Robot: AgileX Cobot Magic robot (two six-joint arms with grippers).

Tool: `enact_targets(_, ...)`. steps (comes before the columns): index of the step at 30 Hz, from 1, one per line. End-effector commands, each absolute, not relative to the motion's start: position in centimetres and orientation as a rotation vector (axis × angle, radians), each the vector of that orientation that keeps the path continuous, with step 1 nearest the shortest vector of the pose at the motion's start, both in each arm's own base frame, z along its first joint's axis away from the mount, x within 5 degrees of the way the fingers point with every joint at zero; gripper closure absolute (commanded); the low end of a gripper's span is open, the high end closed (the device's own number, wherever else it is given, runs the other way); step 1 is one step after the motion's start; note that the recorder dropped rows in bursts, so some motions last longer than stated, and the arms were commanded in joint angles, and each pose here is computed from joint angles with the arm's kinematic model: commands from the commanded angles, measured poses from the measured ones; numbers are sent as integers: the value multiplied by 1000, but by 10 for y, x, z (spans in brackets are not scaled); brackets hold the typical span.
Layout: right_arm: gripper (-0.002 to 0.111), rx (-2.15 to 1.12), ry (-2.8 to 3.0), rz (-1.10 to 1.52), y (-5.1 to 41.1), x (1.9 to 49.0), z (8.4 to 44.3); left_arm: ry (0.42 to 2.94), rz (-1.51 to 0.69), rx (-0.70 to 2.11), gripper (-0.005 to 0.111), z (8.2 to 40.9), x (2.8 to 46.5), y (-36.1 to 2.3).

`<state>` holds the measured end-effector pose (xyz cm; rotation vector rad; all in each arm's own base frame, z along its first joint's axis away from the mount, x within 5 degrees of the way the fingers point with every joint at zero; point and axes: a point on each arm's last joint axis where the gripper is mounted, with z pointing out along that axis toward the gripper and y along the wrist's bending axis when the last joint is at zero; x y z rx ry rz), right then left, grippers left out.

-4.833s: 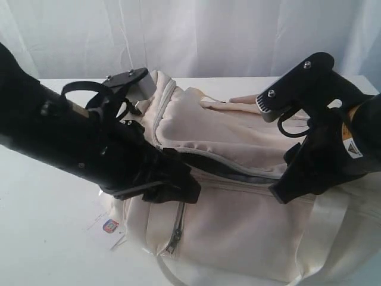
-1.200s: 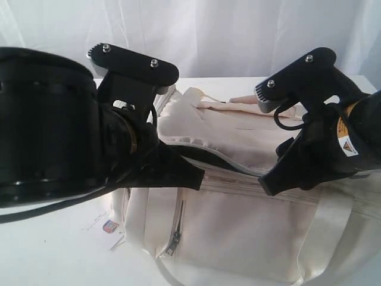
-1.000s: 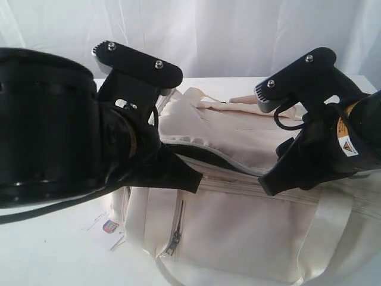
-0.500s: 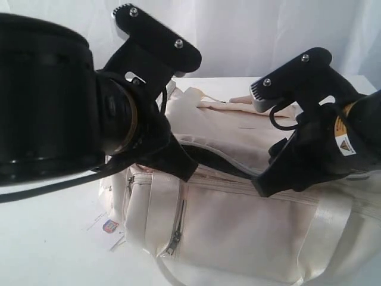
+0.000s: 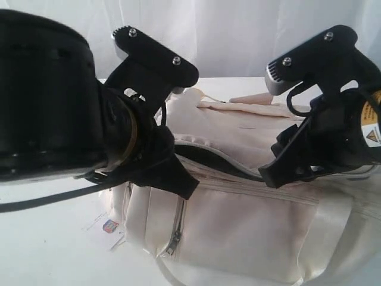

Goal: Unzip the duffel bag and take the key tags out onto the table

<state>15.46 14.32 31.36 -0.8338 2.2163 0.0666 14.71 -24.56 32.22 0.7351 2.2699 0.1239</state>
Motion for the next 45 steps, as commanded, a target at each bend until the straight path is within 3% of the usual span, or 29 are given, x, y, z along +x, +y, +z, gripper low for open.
enact_targets(1,59,-835,2196,72,142,155,317,2305,145,731,41,316,148,-249)
enact_targets(9,59,-835,2209,59,141,154,316,2338,269,676,40,299,153,-251)
enact_targets(18,59,-835,2211,57,141,154,316,2253,251,613,43,290,160,-256)
enact_targets(22,59,-835,2211,57,141,154,316,2243,284,576,65,292,162,-253)
enact_targets(26,59,-835,2211,57,141,154,316,2260,309,565,102,291,161,-250)
enact_targets(27,59,-835,2211,57,141,154,316,2260,303,563,106,294,160,-250)
enact_targets(37,59,-851,2183,74,143,155,316,2179,209,623,107,343,157,-243)
enact_targets(45,59,-917,2150,98,141,149,319,2217,229,795,107,340,151,-241)
